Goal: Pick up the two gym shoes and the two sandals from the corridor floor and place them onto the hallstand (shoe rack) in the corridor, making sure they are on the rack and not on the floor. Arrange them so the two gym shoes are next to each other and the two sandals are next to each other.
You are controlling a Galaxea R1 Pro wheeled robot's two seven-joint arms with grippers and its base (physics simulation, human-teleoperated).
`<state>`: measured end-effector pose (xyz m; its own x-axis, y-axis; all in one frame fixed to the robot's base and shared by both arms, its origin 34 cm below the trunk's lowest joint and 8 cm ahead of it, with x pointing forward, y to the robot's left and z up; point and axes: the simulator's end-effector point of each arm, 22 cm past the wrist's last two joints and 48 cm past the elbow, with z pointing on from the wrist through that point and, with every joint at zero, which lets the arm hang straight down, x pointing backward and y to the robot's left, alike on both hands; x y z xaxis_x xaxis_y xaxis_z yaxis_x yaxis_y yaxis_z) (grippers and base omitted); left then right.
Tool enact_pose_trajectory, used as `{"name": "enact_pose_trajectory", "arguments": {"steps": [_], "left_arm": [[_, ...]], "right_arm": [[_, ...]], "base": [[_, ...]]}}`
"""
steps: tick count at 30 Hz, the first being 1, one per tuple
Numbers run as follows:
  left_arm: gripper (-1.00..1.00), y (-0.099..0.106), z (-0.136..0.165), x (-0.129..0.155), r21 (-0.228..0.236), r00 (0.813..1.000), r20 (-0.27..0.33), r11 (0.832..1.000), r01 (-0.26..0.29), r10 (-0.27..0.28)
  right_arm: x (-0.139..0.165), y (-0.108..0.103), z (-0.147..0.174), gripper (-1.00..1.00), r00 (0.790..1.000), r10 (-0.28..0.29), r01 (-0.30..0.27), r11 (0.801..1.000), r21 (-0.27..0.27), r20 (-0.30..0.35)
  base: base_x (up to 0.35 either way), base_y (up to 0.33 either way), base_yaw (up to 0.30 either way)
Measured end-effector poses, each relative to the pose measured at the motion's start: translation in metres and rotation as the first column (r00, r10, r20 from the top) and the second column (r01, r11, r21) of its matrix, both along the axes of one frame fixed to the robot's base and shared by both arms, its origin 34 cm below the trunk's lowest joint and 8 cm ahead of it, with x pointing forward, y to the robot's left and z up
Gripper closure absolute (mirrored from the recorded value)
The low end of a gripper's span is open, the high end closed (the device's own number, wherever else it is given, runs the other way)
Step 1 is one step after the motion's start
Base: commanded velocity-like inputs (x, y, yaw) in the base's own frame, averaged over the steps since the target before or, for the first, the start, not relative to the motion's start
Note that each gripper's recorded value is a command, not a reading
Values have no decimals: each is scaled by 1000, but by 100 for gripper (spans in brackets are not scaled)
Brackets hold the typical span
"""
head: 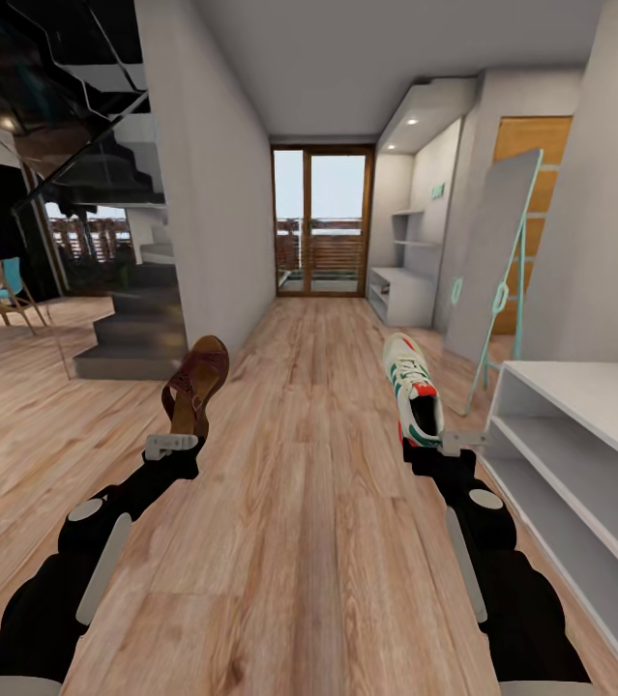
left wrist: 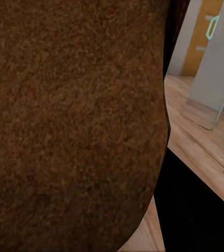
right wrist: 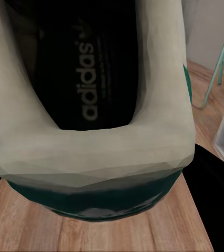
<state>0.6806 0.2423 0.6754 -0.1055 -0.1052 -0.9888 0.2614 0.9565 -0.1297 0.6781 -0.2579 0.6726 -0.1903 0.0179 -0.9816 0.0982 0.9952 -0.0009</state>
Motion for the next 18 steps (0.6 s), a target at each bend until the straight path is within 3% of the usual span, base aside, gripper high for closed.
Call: {"name": "enact_pose_trajectory", "arguments": {"steps": [18], "left_arm": [[100, 0, -1, 0, 0, 1000, -1, 1000, 0, 0]], "right_arm": [[0, 0, 0, 100, 1000, 0, 0, 1000, 0, -1]], "base": [[344, 0, 0]]}}
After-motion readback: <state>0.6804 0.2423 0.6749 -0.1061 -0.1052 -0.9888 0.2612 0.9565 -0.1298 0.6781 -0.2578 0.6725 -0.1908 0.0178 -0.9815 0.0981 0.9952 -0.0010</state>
